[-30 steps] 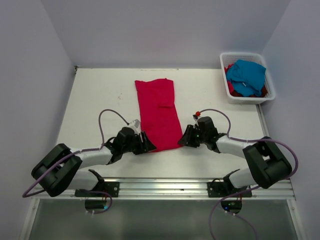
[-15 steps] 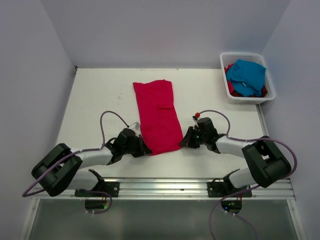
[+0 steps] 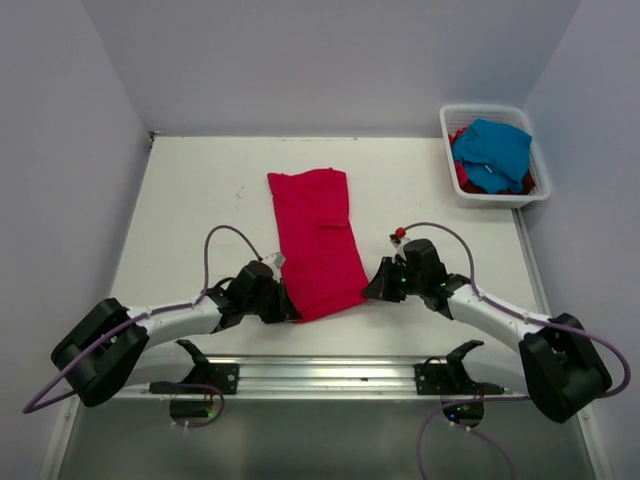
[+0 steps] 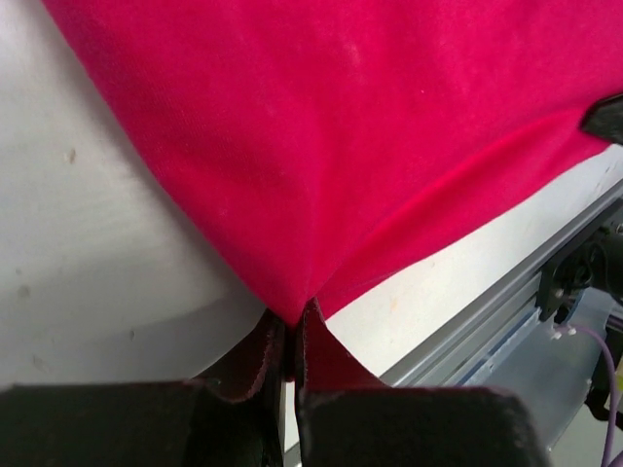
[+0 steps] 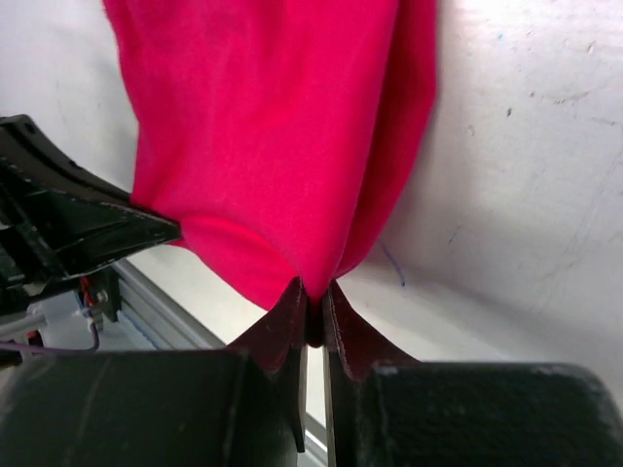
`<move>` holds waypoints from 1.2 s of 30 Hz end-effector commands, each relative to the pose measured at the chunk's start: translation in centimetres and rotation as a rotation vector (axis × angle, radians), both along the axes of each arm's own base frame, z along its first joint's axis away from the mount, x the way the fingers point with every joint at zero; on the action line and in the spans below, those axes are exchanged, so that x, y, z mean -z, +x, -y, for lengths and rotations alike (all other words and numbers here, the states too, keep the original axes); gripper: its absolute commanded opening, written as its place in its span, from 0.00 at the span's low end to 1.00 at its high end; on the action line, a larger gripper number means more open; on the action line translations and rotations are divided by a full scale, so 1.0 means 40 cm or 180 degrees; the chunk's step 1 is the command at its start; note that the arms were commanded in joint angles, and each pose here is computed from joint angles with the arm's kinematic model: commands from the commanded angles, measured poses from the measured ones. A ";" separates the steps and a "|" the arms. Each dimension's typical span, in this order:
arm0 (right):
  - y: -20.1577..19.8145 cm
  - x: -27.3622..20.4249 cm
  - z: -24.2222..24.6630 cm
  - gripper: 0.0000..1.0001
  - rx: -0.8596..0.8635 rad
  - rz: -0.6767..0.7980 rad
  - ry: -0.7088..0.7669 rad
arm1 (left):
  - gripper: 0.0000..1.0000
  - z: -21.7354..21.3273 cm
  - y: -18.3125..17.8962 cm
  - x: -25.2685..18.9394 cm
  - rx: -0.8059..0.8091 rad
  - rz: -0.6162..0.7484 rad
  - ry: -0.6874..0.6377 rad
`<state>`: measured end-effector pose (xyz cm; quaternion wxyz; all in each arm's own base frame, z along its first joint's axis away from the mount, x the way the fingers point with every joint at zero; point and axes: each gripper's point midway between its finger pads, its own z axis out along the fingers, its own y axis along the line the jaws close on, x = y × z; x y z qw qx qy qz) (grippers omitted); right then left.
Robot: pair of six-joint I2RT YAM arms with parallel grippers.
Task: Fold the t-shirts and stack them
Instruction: Grab one side of the 2/3 rectangular tshirt with both arms, then fold the long partially folded tshirt into a neat square
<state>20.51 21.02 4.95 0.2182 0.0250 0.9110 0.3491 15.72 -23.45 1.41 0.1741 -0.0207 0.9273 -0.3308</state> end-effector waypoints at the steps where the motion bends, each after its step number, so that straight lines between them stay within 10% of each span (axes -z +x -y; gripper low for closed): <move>1: -0.047 -0.011 0.024 0.00 -0.0114 -0.0029 -0.0094 | 0.00 -0.076 -0.099 0.050 0.0170 -0.0383 0.0482; 16: -0.159 -0.081 0.024 0.00 -0.0423 0.0004 -0.0098 | 0.00 -0.072 -0.109 -0.118 0.0094 -0.0114 0.0456; 36: 0.097 -0.160 -0.050 0.00 -0.0337 0.0623 -0.0548 | 0.00 -0.137 0.157 -0.173 -0.0287 0.0792 0.0985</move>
